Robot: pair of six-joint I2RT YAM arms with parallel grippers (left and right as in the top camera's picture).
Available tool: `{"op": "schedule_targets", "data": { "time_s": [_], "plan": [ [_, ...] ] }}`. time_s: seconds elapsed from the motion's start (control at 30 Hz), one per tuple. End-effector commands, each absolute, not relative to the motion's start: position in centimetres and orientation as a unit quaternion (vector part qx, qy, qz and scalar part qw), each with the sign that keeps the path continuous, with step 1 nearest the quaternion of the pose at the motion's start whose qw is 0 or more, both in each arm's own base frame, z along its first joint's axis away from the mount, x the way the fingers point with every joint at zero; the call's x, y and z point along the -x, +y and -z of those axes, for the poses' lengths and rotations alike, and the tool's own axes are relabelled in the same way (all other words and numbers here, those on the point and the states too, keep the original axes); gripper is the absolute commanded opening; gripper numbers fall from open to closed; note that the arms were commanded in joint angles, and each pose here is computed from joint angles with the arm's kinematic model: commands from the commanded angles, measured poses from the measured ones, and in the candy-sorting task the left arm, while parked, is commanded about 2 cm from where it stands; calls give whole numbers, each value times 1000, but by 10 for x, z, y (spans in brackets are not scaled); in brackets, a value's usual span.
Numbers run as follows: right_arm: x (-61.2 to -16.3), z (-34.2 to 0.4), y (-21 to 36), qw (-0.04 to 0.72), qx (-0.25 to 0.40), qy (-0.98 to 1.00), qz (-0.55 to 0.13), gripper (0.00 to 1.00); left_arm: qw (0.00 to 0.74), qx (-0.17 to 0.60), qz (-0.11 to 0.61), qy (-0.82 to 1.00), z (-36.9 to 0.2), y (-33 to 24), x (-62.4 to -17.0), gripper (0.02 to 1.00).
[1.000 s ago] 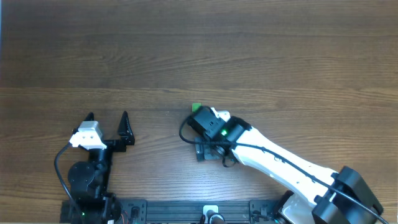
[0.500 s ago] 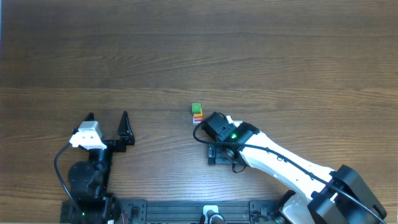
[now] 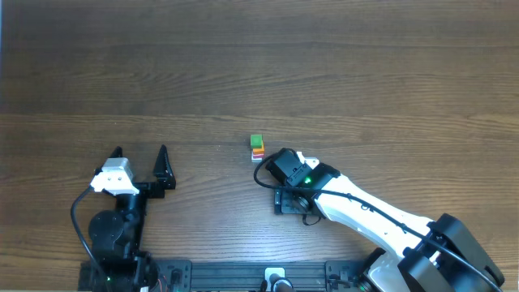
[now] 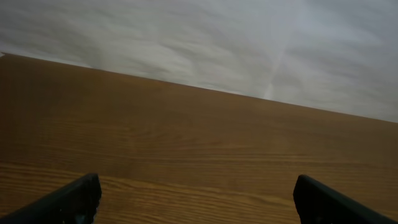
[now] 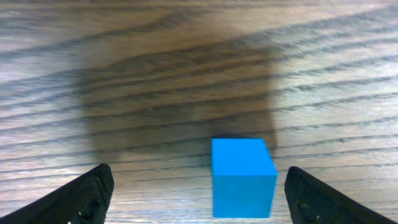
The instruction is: Stack Cubes
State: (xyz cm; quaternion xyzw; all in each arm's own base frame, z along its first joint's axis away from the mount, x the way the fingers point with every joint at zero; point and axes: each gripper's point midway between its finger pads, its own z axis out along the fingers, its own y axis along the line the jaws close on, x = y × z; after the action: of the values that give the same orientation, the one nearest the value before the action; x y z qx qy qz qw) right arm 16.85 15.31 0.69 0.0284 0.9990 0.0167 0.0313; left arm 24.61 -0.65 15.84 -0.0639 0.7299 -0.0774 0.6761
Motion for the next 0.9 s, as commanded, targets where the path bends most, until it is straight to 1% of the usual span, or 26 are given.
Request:
{"op": "schedule_targets", "data": {
  "time_s": [0.03, 0.13, 0.2, 0.23, 0.33, 0.4, 0.9],
  "plan": [
    [-167, -4, 147, 29, -33, 999, -14, 812, 677, 57, 74, 730, -157, -7, -246, 1000],
    [-167, -4, 147, 29, -33, 999, -14, 746, 677, 57, 74, 730, -157, -7, -246, 1000],
    [-166, -4, 148, 29, -29, 999, -14, 687, 677, 57, 74, 730, -157, -7, -246, 1000],
    [-166, -4, 147, 28, -28, 999, -13, 614, 677, 57, 74, 730, -157, -7, -246, 1000],
    [-166, -4, 147, 28, -28, 999, -13, 529, 677, 57, 74, 730, -157, -7, -246, 1000],
    [-166, -4, 147, 28, -27, 999, -13, 489, 677, 57, 74, 730, -157, -7, -246, 1000],
    [-165, -3, 146, 26, -24, 999, -11, 310, 677, 57, 74, 730, -157, -7, -246, 1000]
  ]
}}
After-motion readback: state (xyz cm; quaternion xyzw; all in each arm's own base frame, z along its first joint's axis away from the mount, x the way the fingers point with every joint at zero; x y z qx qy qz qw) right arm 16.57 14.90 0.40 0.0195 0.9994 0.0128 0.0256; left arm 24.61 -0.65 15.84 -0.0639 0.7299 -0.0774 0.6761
